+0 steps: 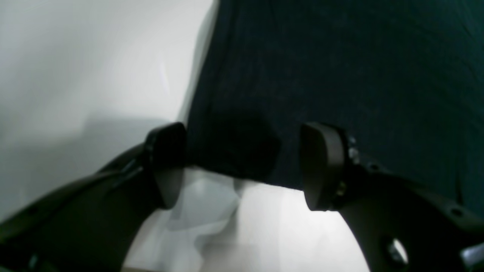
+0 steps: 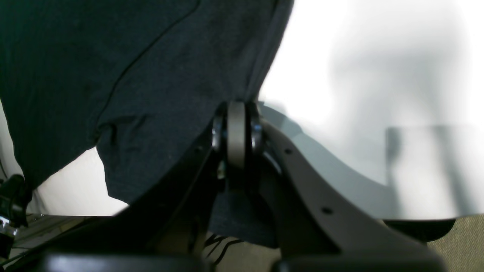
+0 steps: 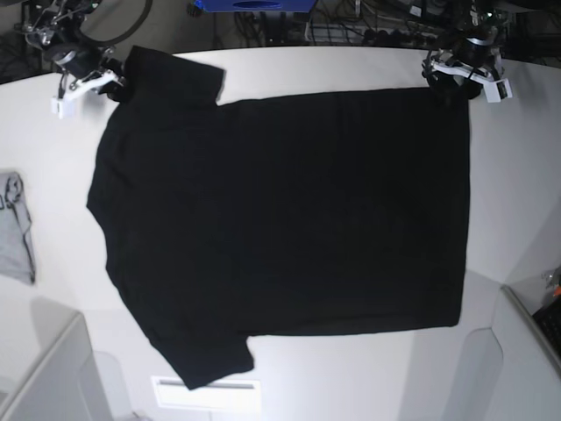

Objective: Fold the T-shirt properly
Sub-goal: 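Lower both grippers onto the shirt's shoulder corners and grasp them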

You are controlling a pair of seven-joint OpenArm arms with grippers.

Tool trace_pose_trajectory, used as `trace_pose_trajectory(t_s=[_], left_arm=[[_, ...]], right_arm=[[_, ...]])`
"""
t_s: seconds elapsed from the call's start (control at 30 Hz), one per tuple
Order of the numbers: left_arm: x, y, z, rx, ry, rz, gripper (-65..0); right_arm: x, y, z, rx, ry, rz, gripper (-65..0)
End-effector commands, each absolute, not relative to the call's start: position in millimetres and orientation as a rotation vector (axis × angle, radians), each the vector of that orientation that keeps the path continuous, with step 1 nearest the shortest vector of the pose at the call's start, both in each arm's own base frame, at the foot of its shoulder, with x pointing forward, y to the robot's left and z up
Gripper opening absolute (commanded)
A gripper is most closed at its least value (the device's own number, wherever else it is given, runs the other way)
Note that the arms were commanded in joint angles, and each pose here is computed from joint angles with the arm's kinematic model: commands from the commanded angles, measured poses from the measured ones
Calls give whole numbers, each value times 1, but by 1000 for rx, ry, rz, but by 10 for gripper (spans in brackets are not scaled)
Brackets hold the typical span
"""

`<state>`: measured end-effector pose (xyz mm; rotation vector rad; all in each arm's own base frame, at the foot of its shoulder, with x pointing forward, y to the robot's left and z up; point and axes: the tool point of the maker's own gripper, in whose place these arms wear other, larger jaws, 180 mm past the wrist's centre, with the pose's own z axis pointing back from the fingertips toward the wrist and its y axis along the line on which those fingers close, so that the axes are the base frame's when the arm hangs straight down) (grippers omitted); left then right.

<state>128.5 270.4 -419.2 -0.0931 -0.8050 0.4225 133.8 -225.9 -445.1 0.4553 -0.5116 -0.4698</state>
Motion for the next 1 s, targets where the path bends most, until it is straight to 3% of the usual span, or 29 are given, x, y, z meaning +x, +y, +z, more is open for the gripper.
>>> trace_pose_trajectory(t_s=[0.0,0.2,0.27,0.37,0.4,0.97], left_arm=[[120,268,-423,-102,-763,421,-209],[120,268,-426,-104,-756,424,-230],[122,267,-428,-107,-756,427,-336],[121,271,-438,-103,-739,447,-607],[124,273,-440,-102,-739,453,-650],[108,275,-426,-78,-726,395,-650]], right_arm=[[125,-229,-448,428,-470,-461,-650],[125,-229,-449,429,-470,-461,-650],[125,-229,-449,429,-470,-461,-650],[124,-229,-449,429,-467,-461,-650],[124,-229,-449,429,-467,-461,-650],[101,-229,-447,406,-444,-419,-650]])
